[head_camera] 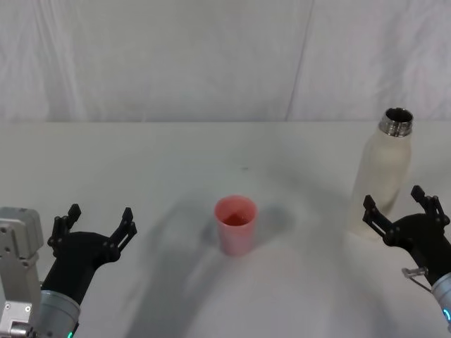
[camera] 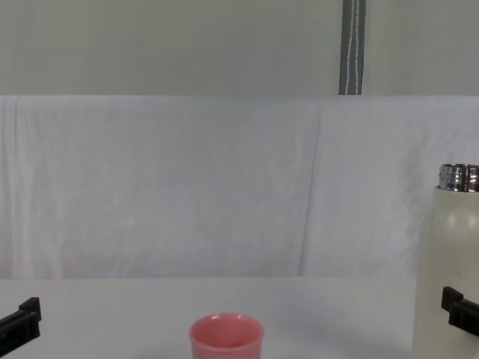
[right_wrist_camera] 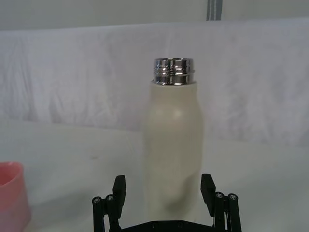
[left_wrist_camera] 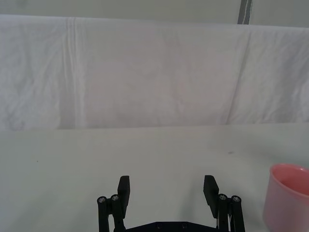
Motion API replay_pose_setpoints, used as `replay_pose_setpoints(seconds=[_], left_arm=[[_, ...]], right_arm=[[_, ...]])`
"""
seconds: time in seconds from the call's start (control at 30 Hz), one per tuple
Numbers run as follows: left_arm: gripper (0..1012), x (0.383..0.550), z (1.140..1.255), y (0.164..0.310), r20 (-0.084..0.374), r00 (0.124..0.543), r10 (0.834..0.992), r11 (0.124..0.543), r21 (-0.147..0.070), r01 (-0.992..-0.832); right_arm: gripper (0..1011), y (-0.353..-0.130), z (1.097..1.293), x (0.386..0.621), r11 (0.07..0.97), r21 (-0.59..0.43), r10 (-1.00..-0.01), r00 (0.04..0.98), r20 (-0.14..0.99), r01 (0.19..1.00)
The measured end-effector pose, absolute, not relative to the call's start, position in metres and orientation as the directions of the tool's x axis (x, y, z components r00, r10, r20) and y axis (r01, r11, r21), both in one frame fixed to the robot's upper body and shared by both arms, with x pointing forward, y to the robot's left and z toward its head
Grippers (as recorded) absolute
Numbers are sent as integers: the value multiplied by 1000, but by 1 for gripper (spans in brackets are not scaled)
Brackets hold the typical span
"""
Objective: Grasp the thermos with one hand and pour water into the cup lid.
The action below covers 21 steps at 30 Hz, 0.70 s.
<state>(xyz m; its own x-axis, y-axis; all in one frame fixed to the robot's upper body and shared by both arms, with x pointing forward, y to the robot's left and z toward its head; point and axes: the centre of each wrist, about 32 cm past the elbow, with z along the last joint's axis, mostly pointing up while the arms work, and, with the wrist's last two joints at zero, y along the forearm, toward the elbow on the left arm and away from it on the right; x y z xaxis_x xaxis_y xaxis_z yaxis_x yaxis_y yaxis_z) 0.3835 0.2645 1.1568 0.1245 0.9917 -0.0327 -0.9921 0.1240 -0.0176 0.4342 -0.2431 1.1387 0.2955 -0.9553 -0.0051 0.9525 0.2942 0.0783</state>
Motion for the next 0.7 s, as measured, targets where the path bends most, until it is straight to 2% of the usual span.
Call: replay_pose_setpoints(seconds=[0.7], left_arm=[[1001,384,1157,265,-33,125,992,124,-18,-992]], right_arm=[[1001,-241,1132,427,388,69,-921,389,-3,919]])
